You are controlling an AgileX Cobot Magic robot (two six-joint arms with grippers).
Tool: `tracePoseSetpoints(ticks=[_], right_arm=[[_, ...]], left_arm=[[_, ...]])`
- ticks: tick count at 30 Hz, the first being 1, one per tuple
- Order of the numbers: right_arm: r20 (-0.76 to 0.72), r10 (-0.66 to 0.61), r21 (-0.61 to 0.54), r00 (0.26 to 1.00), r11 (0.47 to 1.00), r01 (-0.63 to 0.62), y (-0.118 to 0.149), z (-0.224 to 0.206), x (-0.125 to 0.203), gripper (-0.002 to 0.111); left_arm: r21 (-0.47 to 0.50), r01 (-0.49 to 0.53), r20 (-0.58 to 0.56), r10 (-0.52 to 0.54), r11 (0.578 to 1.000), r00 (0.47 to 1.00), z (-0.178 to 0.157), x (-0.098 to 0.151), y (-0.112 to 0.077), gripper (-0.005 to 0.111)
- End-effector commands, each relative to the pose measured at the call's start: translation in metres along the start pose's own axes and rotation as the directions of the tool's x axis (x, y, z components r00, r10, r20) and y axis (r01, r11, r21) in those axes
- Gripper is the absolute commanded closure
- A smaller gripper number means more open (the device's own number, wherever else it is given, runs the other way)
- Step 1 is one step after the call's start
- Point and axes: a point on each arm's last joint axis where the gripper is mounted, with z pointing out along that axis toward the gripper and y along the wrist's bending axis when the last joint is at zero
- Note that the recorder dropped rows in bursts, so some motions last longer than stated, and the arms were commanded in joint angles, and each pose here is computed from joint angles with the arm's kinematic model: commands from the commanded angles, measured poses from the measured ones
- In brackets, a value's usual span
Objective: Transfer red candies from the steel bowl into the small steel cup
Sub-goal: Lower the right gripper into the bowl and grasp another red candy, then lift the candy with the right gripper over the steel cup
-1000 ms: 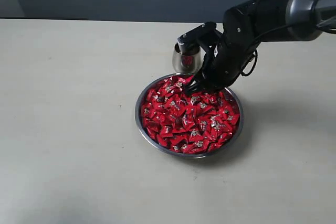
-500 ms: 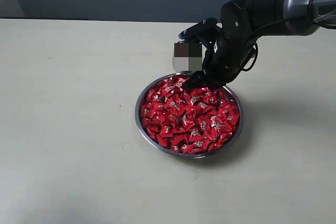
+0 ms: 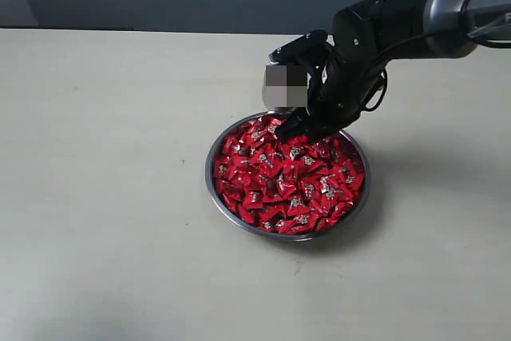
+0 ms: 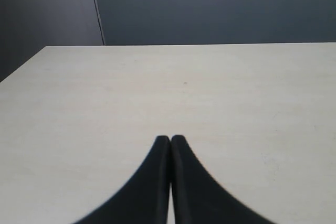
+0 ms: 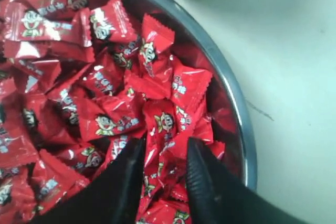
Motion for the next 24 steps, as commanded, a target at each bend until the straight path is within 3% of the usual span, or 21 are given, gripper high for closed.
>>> tracePoseSetpoints(ticks=[1, 9, 24], right_arm=[[-0.003, 0.007, 0.003, 1.0, 1.0, -0.007, -0.0009, 0.0124, -0.0005, 0.079], [-0.009, -0.016, 0.072, 1.0, 0.997, 0.017, -0.0071, 0.0131, 0.0, 0.079], [-0.024, 0.024, 0.042, 0.999, 0.999, -0.023, -0.0041, 0.0169, 0.0017, 0.079]], left_arm=[[-0.001, 0.002, 0.002, -0.002, 1.0, 1.0, 0.0, 0.0009, 0.0001, 0.106], [-0.001, 0.002, 0.002, -0.002, 1.0, 1.0, 0.0, 0.0009, 0.0001, 0.106], [-0.001, 0.002, 0.002, -0.002, 1.0, 1.0, 0.0, 0.0009, 0.0001, 0.106]])
